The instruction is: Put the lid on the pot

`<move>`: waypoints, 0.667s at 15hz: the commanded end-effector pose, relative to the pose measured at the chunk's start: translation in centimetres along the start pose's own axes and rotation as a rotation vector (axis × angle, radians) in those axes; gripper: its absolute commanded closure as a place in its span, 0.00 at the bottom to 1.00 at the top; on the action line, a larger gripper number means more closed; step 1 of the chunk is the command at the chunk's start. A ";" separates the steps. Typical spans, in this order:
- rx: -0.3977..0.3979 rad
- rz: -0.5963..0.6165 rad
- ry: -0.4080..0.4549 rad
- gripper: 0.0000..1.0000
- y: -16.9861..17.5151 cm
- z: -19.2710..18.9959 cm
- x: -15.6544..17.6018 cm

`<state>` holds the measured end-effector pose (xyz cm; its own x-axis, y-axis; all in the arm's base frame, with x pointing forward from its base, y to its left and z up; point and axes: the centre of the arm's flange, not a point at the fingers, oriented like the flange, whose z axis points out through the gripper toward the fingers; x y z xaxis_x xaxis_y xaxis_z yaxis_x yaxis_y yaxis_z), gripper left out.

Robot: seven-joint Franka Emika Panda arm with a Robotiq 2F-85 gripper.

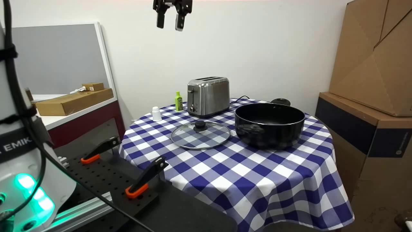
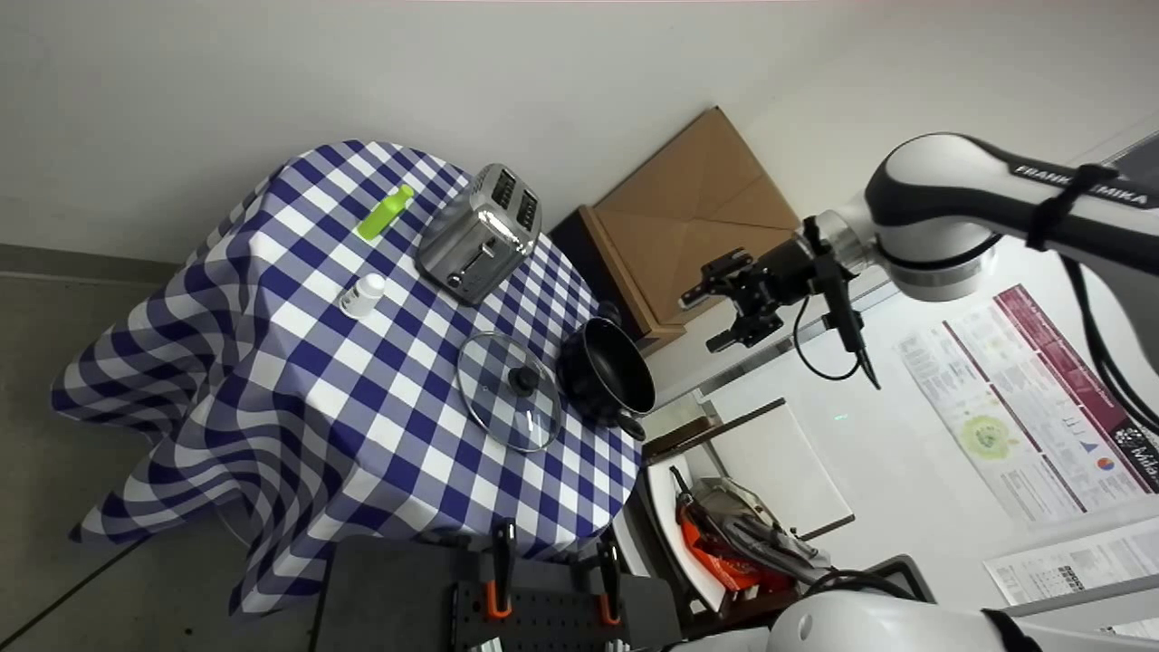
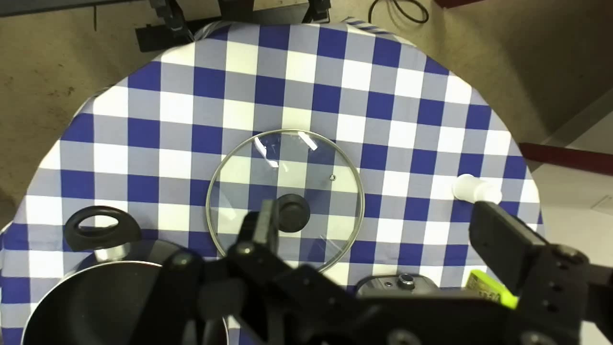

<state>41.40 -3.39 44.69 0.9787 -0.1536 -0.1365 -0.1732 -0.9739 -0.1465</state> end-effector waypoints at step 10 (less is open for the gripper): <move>-0.136 0.089 0.114 0.00 3.0 16.8 6.8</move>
<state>43.41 -3.74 30.08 0.9736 -0.2238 -0.0456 -0.2249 -0.9742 -0.0207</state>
